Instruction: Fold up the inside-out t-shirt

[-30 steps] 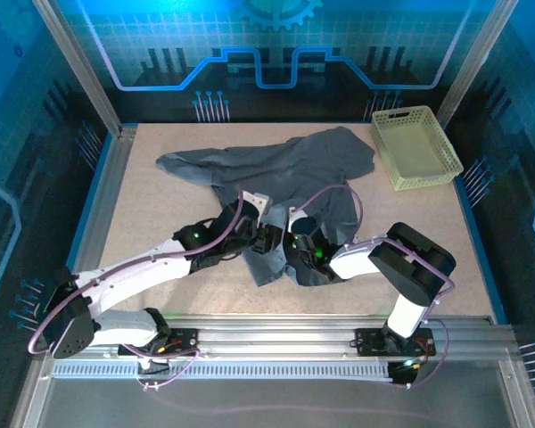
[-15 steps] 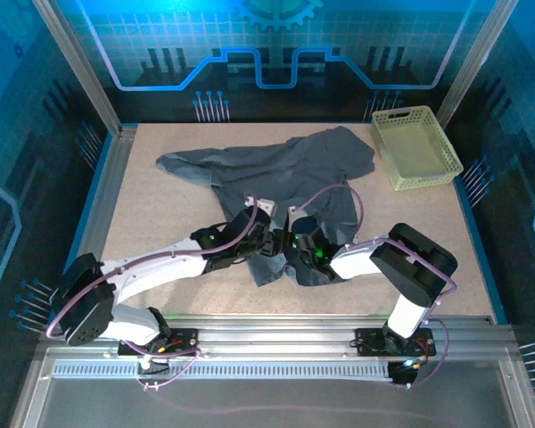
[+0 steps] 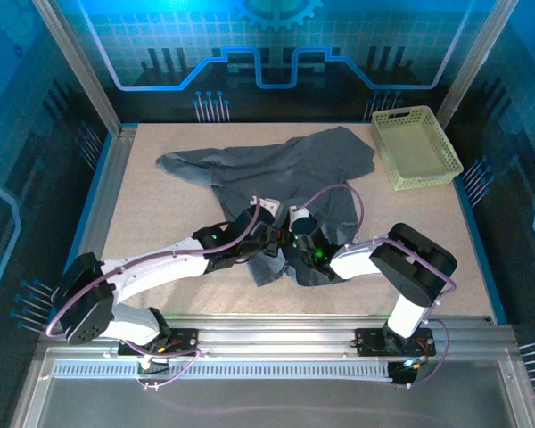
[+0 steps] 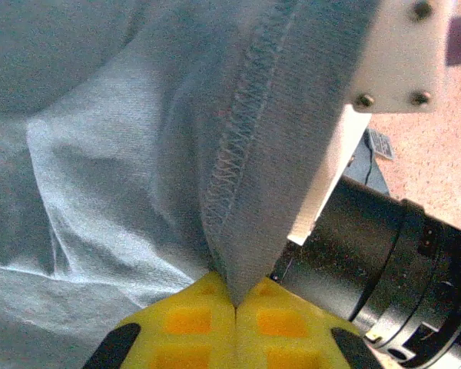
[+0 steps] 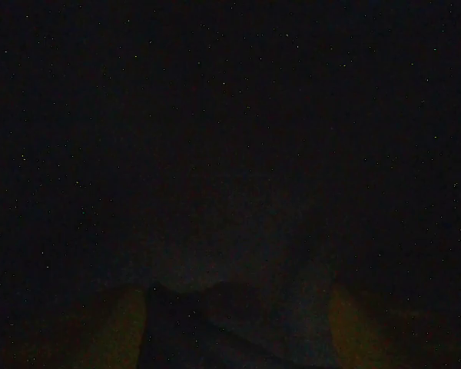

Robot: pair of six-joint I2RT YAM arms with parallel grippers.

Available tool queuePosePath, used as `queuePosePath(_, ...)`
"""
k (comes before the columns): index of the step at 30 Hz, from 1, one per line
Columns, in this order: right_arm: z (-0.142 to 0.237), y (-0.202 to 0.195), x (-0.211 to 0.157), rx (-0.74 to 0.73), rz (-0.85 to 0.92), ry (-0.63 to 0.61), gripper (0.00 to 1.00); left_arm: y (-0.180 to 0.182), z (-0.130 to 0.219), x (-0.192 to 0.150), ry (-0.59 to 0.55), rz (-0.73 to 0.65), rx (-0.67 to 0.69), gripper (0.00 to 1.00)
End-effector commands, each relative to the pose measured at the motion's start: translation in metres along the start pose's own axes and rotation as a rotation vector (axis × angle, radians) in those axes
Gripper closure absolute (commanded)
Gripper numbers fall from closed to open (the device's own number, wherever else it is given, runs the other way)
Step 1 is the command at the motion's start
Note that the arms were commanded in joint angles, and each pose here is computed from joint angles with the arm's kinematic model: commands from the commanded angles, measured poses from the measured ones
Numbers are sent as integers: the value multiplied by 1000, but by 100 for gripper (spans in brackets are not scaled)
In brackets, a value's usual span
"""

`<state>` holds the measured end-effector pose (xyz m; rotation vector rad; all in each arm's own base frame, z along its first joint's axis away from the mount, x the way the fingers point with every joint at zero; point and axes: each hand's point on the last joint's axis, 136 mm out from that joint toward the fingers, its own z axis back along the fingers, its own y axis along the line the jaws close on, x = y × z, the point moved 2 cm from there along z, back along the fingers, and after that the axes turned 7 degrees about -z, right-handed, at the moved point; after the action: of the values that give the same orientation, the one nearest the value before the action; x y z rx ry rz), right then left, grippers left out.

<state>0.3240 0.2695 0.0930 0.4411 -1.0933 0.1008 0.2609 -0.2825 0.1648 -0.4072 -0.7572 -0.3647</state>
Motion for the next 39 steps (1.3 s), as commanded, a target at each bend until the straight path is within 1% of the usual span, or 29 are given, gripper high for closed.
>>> queuePosePath(1, 4, 15, 6, 50, 8, -49, 35, 24, 14, 32, -109, 23, 121, 100)
queuePosePath(5, 7, 20, 5, 66, 33, -67, 35, 17, 27, 48, -139, 13, 85, 100)
queuePosePath(10, 13, 38, -7, 128, 79, -97, 34, 3, 57, 78, -194, -36, 22, 100)
queuePosePath(16, 4, 44, -25, 71, 155, -85, 34, -9, 81, 106, -219, -82, -35, 100)
queuePosePath(20, 1, 30, -27, -1, 145, -85, 34, -11, 94, 119, -245, -101, -34, 100)
queuePosePath(23, 3, 22, -24, 6, 96, -76, 34, -7, 97, 121, -256, -108, -16, 100)
queuePosePath(27, 6, 20, -20, -2, 97, -74, 34, 0, 91, 115, -242, -99, -1, 100)
queuePosePath(32, -1, 28, -27, 19, 107, -22, 34, -6, 92, 116, -238, -102, -34, 100)
queuePosePath(35, -8, 26, -28, -13, 93, 5, 35, -11, 97, 118, -248, -117, -67, 100)
queuePosePath(39, -19, 14, -21, -97, 106, 10, 35, -18, 106, 120, -259, -130, -117, 100)
